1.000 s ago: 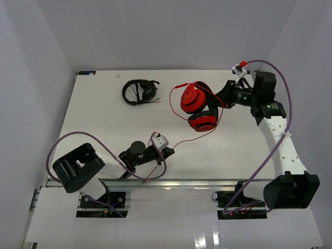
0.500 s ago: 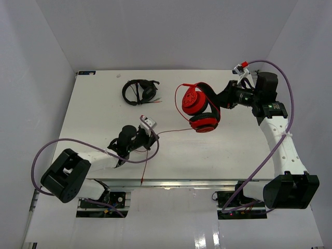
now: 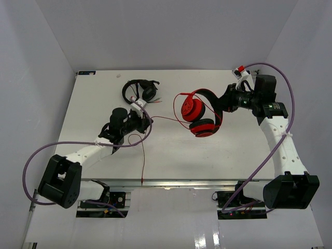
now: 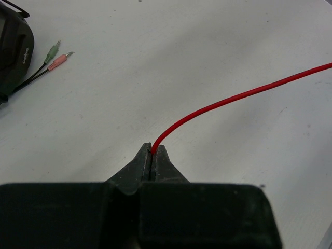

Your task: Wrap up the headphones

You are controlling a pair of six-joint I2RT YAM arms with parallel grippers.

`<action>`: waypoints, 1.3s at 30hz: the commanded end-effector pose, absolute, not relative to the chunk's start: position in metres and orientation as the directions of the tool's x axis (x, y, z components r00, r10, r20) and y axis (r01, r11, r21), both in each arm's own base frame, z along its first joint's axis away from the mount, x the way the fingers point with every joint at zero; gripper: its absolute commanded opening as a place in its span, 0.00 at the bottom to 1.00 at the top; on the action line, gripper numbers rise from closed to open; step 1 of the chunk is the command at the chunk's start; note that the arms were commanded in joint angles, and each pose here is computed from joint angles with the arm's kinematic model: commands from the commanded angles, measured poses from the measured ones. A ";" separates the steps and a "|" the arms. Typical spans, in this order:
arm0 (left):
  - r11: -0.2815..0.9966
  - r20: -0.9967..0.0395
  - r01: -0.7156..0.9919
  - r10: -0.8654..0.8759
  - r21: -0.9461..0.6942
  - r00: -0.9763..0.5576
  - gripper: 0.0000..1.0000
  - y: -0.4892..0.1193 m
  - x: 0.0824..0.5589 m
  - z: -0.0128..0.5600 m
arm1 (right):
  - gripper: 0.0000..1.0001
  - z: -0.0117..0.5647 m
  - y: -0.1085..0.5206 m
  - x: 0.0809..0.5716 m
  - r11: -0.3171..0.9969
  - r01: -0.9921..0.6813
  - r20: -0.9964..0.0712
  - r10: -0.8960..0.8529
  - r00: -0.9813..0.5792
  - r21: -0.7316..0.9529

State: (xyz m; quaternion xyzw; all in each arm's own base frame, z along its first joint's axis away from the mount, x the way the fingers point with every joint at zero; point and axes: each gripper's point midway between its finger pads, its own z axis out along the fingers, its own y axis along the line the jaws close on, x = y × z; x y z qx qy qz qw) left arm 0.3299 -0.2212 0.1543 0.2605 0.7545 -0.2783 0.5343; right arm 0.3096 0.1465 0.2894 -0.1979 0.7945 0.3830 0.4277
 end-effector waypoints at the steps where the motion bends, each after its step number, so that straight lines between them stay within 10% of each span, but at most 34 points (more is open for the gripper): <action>1: 0.653 -0.962 0.738 0.048 -0.172 -0.267 0.00 -0.230 0.321 0.199 | 0.08 0.303 0.139 0.311 0.649 -0.685 -0.882 -0.043 -0.469 0.332; 21: 0.351 -0.767 0.711 -0.036 -0.609 -0.640 0.00 -0.275 0.269 0.287 | 0.08 0.260 0.112 0.321 0.746 -0.660 -0.891 -0.355 -0.285 -0.086; 39: 0.335 -0.674 0.622 -0.057 -0.708 -0.737 0.00 -0.280 0.268 0.308 | 0.08 0.255 0.129 0.341 0.713 -0.560 -0.816 -0.568 -0.110 -0.421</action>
